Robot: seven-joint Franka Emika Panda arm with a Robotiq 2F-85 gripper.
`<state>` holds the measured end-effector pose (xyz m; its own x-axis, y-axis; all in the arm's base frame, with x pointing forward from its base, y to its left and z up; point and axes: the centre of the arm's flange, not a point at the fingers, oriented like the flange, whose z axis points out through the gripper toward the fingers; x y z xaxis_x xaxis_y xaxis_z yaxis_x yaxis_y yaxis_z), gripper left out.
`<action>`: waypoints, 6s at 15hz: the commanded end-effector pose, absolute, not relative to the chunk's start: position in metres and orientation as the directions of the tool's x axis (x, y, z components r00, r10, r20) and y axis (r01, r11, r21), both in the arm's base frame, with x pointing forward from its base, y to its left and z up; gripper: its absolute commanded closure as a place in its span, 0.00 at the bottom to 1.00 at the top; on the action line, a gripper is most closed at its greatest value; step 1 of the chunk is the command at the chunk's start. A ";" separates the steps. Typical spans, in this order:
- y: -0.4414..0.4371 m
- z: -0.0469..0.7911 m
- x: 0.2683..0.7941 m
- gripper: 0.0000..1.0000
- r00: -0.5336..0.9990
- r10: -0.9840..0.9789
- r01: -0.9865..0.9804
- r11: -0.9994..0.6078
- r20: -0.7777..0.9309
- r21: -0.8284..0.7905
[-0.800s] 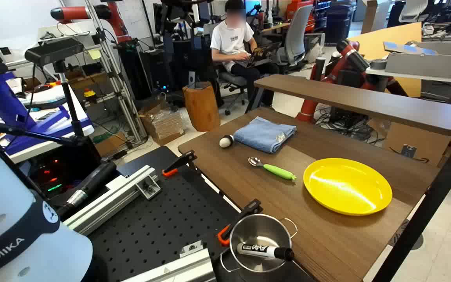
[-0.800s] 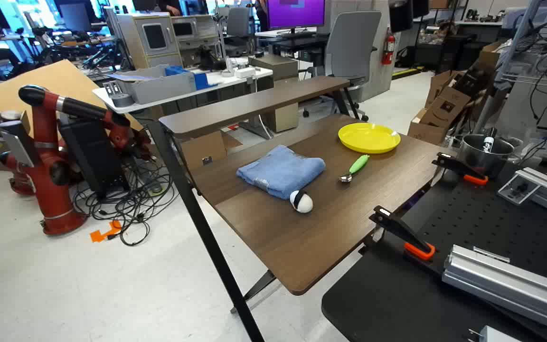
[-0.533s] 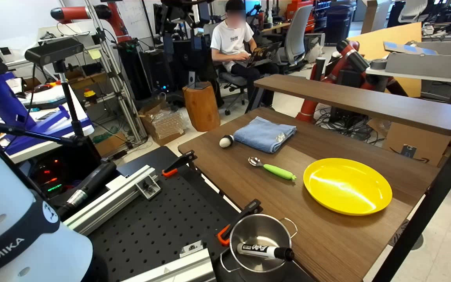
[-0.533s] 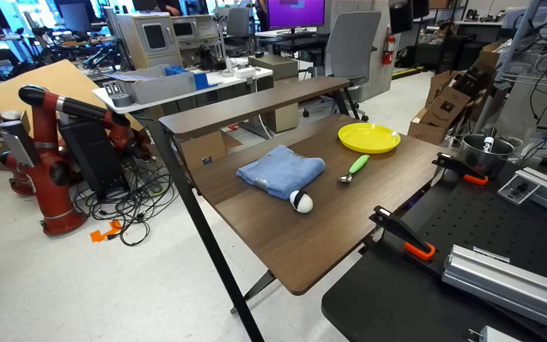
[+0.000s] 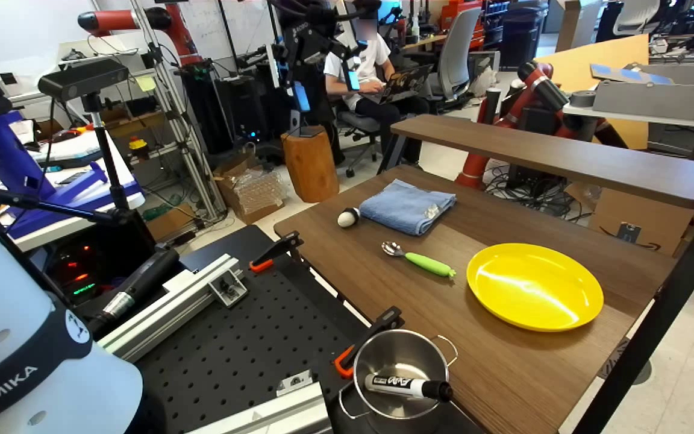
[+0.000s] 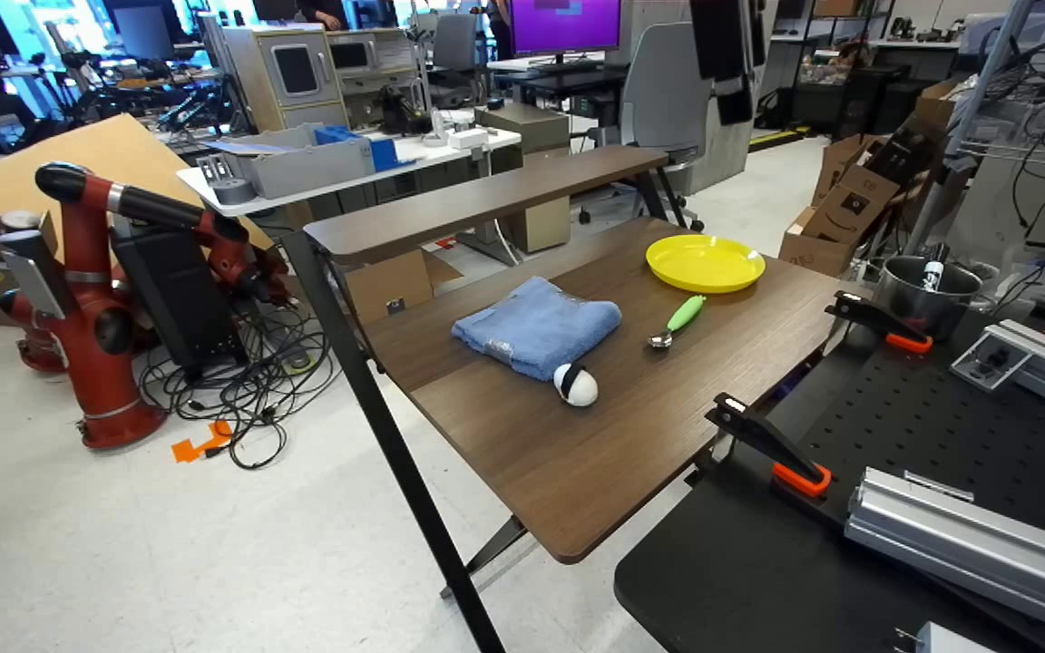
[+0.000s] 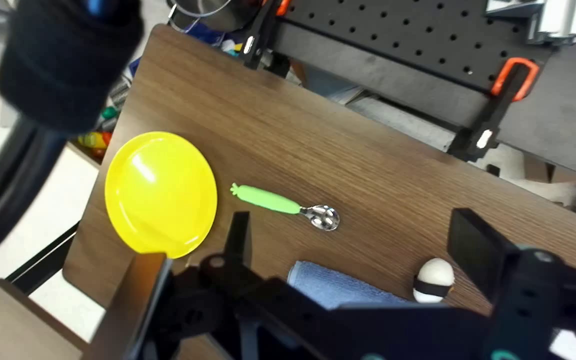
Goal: Move the spoon backwards
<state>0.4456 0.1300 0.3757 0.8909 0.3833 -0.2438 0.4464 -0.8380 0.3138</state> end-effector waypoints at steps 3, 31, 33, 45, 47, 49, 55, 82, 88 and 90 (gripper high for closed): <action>0.125 0.342 0.466 0.00 0.802 0.576 0.580 -0.692 -0.156 0.430; 0.039 0.218 0.517 0.00 0.341 0.940 0.940 -0.340 -0.027 0.033; 0.039 0.218 0.517 0.00 0.341 0.940 0.940 -0.340 -0.028 0.033; 0.058 0.169 0.519 0.00 0.203 0.958 0.979 -0.198 -0.202 0.044; 0.054 0.159 0.522 0.00 0.172 0.962 0.985 -0.168 -0.213 0.038; 0.050 0.147 0.524 0.00 0.155 0.963 0.988 -0.153 -0.220 0.027; 0.031 0.121 0.528 0.00 0.113 0.964 0.993 -0.115 -0.239 0.008; -0.004 0.080 0.536 0.93 -0.129 0.959 0.992 0.128 -0.254 -0.020; 0.000 0.098 0.520 0.93 -0.211 0.943 0.977 0.209 -0.257 -0.035; -0.002 0.107 0.515 0.93 -0.214 0.944 0.976 0.215 -0.252 -0.026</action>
<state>0.5263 0.0024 0.0898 -0.1676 0.9485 -0.2687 0.9859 0.1608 -0.0471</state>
